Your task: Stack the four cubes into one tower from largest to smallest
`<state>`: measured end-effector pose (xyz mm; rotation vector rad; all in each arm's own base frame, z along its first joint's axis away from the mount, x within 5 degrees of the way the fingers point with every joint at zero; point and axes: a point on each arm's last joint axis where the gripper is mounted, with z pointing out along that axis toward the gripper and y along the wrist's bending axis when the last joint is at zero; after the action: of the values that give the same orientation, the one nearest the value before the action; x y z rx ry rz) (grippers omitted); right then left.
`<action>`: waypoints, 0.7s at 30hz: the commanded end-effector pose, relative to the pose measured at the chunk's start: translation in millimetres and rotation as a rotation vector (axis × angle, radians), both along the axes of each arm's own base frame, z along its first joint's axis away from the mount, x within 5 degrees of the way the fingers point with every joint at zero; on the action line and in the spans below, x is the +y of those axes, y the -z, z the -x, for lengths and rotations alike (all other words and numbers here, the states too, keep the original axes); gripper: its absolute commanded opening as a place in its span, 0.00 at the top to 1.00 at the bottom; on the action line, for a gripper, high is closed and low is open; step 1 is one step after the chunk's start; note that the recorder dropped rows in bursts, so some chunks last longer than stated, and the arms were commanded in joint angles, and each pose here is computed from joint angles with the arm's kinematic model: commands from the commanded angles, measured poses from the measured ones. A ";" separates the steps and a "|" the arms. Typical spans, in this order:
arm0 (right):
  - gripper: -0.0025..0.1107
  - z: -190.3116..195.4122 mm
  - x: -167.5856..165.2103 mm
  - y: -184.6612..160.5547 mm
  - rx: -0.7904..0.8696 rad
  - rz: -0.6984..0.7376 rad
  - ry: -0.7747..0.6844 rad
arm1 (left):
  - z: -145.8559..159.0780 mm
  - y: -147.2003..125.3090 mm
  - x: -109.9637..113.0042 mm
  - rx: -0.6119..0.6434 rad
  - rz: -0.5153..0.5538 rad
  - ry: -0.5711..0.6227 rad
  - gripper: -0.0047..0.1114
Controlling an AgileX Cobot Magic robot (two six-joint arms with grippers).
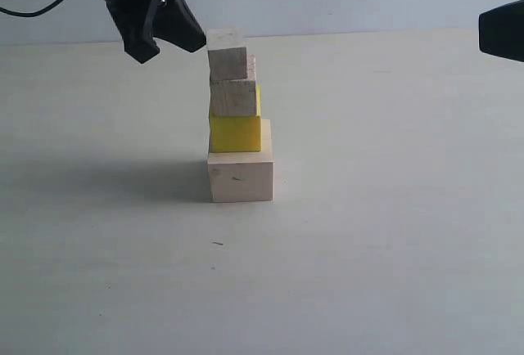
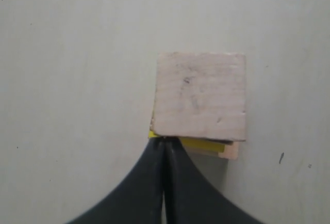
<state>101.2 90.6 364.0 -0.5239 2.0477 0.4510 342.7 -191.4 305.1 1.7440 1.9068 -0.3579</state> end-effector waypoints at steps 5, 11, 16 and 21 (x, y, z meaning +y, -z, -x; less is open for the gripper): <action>0.98 0.9 -1.2 0.5 -0.006 -0.001 -0.001 | -1.4 -2.1 -2.5 -0.021 0.034 -0.014 0.96; 0.98 0.9 -1.2 0.5 -0.006 -0.001 -0.001 | -1.4 -2.1 -2.5 -0.021 0.034 -0.014 0.96; 0.98 0.9 -1.2 0.5 -0.006 -0.001 -0.001 | -1.4 -2.1 -2.5 -0.021 0.034 -0.014 0.96; 0.98 0.9 -1.2 0.5 -0.006 -0.001 -0.001 | -1.8 -1.1 -0.9 -0.023 0.014 -0.020 0.96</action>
<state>101.2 90.5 363.8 -0.5238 2.0497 0.4495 344.5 -192.2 306.1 1.7215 1.8962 -0.3503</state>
